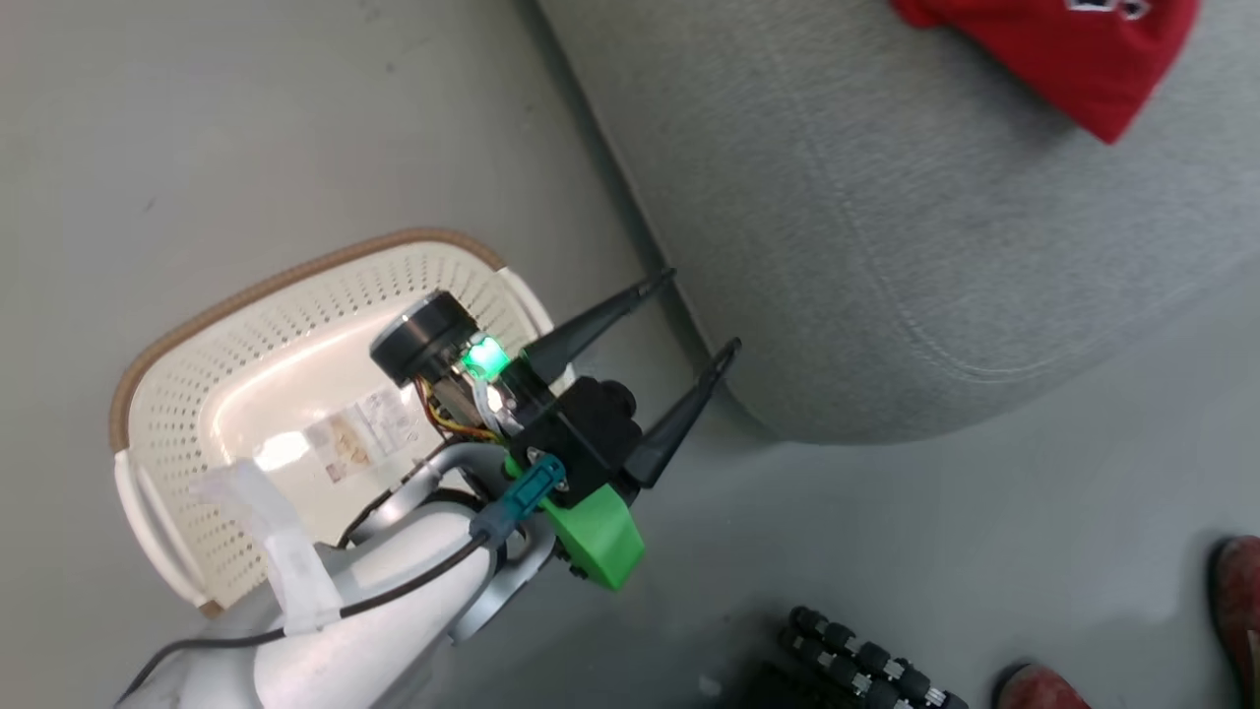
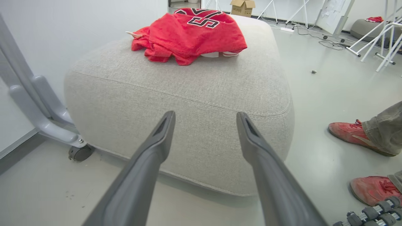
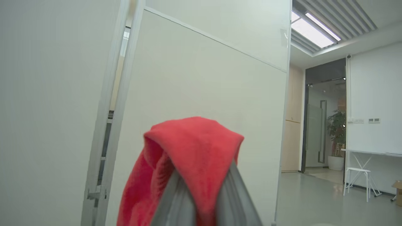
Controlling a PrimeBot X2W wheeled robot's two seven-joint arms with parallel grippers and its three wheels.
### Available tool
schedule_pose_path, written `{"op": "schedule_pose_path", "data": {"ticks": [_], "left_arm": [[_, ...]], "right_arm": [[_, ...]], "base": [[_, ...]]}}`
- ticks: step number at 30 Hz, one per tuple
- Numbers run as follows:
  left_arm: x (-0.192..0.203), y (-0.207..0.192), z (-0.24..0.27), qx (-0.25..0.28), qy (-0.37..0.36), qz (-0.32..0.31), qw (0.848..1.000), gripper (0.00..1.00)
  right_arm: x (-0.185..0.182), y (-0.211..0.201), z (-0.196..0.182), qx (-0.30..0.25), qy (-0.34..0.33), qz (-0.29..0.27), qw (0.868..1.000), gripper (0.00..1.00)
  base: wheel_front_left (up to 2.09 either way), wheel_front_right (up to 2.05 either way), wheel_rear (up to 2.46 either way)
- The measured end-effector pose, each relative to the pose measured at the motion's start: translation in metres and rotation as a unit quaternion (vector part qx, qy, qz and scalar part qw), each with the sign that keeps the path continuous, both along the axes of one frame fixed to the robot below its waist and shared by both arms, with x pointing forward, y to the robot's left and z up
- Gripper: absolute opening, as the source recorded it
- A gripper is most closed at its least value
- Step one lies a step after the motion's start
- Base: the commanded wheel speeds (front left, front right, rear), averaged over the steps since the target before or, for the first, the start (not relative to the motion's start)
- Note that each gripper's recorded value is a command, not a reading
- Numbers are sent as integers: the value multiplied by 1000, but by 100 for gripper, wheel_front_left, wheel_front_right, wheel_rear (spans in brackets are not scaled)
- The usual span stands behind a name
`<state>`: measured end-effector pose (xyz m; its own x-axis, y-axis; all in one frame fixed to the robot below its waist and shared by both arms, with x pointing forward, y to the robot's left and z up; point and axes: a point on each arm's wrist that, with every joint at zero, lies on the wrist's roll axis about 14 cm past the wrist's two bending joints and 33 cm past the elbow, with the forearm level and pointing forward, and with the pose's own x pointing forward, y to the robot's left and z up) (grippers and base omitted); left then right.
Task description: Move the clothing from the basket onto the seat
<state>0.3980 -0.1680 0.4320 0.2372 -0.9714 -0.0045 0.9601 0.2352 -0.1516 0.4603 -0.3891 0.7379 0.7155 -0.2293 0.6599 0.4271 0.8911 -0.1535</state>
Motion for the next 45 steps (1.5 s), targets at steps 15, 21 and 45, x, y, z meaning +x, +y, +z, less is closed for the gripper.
{"op": "schedule_pose_path", "data": {"ticks": [15, 21, 45], "left_arm": [[44, 55, -53, 31, 21, 89, 995, 100], [47, 70, -63, 42, 35, 112, 992, 100], [36, 180, 8, -26, 82, 416, 905, 100]], "right_arm": [[90, -69, -174, 66, 198, -75, 975, 9], [35, -95, -250, 144, 236, -154, 949, 100], [-31, 163, -278, 215, 315, 162, 910, 100]], "base": [[0, 0, 0], [0, 0, 0], [0, 0, 0]]}}
